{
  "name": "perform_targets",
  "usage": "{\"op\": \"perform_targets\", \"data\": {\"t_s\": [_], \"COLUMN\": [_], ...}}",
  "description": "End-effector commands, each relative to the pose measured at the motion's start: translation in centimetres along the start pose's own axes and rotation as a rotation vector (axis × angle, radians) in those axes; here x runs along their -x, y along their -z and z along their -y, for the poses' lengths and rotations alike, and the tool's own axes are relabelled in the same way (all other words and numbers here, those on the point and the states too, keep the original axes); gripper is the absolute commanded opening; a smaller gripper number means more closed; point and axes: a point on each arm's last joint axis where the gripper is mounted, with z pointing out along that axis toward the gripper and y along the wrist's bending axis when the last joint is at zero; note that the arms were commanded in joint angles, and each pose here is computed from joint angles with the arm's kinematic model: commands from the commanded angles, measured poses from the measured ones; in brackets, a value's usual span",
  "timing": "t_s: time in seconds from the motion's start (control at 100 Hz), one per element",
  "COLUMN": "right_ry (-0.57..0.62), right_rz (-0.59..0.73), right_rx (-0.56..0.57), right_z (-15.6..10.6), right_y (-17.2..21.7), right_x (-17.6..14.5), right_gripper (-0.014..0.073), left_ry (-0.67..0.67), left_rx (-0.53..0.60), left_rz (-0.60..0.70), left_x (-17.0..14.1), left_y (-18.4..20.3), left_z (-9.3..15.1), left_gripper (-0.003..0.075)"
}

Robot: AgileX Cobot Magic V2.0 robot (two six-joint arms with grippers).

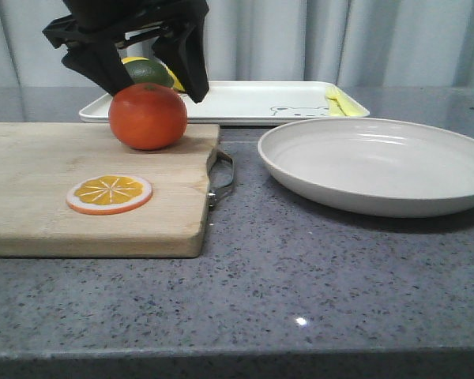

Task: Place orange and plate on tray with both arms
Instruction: 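Lower the left gripper onto the orange and close around it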

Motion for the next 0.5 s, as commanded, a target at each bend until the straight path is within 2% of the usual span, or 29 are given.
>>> {"op": "perform_targets", "data": {"t_s": [0.0,0.29,0.38,0.49], "right_ry": [0.013,0.013,0.013,0.013], "right_rz": [0.101,0.101,0.101,0.101], "right_rx": [0.008,0.008,0.008,0.008], "right_z": [-0.17,-0.17,-0.17,-0.17], "right_y": [0.01,0.01,0.01,0.01], "right_x": [1.78,1.78,1.78,1.78], "right_gripper": [-0.0061,-0.0061,-0.0061,-0.0061], "left_ry": [-0.008,-0.010,-0.010,-0.010], "left_rx": [-0.026,-0.025,-0.025,-0.025], "left_rz": [0.097,0.063,0.063,0.063], "left_x": [1.12,0.81,0.81,0.81], "left_y": [2.64,2.61,2.61,2.61], "left_z": [0.97,0.96,0.96,0.96], "left_gripper": [0.0610,0.0597,0.0538,0.0421]}}
